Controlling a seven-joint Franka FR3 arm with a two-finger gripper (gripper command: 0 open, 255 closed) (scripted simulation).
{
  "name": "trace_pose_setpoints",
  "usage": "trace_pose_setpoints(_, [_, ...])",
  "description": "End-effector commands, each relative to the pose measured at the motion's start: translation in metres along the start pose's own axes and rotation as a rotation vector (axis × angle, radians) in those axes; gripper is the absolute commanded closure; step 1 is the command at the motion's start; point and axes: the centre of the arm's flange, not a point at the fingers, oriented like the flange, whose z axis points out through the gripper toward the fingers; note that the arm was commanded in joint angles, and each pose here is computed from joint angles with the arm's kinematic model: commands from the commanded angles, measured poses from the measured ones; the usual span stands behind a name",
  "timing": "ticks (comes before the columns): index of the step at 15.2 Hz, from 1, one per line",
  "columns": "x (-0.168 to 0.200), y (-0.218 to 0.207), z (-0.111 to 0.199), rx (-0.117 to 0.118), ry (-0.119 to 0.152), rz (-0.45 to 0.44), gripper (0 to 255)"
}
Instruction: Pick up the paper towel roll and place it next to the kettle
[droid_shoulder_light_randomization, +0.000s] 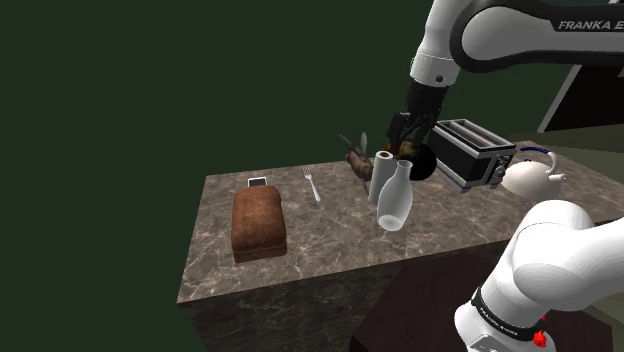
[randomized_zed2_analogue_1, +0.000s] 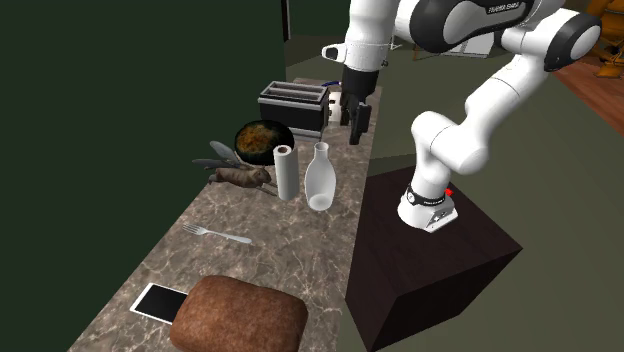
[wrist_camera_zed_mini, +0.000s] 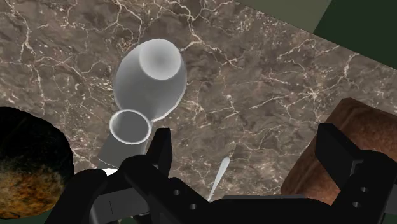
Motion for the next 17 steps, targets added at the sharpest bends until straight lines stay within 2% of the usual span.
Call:
trace_pose_setpoints(1, [0.0,0.0,0.0,0.0,0.0,0.0,0])
trace_pose_setpoints(17, [0.132,0.128,0.106,0.011,-0.002,0.066,0])
